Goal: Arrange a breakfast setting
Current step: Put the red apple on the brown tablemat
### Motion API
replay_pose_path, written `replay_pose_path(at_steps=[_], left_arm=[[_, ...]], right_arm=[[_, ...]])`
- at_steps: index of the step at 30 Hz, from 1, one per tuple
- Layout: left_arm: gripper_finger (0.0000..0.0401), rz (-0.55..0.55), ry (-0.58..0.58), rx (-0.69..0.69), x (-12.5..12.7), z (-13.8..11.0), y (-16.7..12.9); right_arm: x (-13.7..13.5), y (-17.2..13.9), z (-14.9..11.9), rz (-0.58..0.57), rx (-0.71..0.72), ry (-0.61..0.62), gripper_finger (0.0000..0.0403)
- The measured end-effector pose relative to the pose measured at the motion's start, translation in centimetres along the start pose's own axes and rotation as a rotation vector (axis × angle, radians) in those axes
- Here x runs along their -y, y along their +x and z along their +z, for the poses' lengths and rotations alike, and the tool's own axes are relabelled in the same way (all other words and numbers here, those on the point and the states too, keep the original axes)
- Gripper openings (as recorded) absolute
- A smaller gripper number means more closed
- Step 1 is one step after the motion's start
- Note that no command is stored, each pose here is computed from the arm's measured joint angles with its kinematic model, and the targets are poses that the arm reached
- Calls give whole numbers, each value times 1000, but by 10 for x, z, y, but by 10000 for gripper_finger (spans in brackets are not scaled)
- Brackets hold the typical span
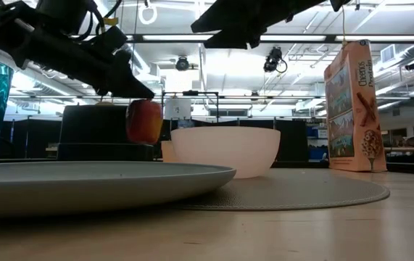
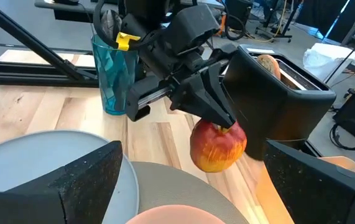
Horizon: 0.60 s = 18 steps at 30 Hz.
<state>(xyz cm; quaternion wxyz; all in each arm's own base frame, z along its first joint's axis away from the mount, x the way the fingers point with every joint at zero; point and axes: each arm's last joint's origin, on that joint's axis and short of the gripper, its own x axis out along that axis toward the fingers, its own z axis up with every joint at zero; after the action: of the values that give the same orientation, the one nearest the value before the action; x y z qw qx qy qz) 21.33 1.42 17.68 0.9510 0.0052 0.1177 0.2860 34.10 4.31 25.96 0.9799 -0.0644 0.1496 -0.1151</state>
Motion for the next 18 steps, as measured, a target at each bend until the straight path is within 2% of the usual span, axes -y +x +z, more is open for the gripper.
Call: replay_pose_path(at_steps=[3,8,11,18], left_arm=[[19,-55,-46,-11,-7,0,5],[19,-29,-78,-13,-16,-2,14],[19,-28,-106,43,-14,-2,22],[19,-26,-127,35,-5,-20,38]], right_arm=[[2,1,0,-5,-1,2,396],[3,1,0,-4,-1,3,396],[3,1,0,-3,-2,3,394],[3,1,0,-2,-2,2,388]])
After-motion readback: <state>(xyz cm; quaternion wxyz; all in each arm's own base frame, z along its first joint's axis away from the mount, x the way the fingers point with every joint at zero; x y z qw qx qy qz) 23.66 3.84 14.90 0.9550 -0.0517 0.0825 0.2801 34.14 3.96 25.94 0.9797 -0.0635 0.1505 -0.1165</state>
